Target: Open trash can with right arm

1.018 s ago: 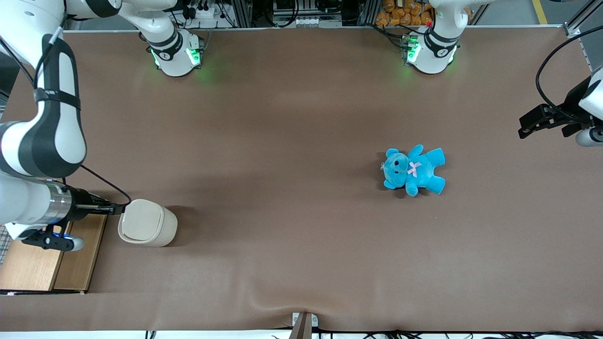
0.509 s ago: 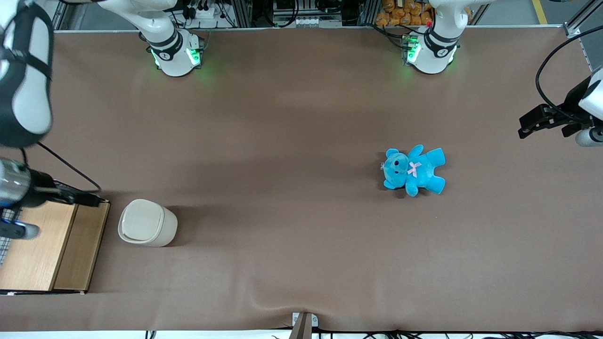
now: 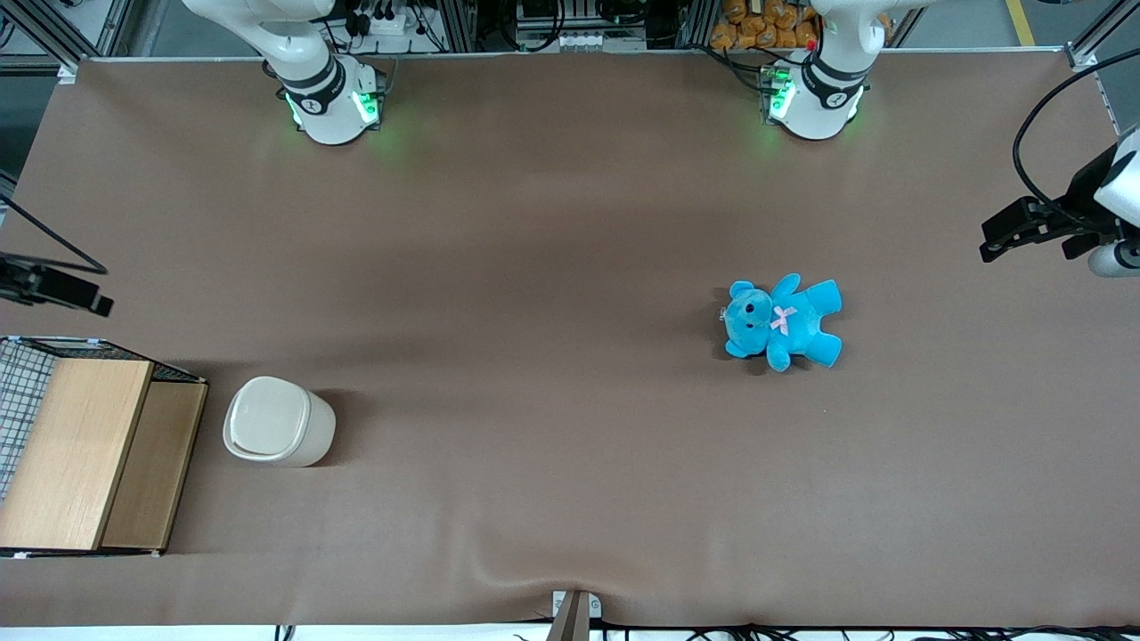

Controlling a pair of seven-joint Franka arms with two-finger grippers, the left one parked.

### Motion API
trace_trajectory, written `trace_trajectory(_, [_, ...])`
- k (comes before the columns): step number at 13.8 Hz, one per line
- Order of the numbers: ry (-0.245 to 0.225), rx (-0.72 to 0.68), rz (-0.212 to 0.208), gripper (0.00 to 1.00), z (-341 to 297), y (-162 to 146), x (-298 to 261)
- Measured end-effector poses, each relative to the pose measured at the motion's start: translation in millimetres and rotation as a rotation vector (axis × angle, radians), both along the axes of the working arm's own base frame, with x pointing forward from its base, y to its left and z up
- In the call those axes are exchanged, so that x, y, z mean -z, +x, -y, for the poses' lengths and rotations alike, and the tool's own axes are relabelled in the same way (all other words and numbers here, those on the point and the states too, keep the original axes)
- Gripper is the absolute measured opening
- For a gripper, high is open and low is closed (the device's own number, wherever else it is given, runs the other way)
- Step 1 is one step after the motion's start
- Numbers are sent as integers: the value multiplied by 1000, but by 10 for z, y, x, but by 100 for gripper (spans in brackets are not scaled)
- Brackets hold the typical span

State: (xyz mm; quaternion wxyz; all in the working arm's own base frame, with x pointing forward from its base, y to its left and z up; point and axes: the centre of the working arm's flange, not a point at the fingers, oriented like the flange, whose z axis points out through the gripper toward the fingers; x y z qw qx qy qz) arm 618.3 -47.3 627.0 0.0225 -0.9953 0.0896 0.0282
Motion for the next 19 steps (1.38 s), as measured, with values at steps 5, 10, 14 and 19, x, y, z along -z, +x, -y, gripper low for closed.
trace_trajectory(5, [14, 4, -12, 100, 17, -456, -161])
trace_trajectory(10, [21, 6, -21, 100, 20, -769, -216])
trace_trajectory(14, [18, 10, -21, 100, 44, -809, -221])
trace_trajectory(19, [14, 10, -33, 100, 48, -838, -252])
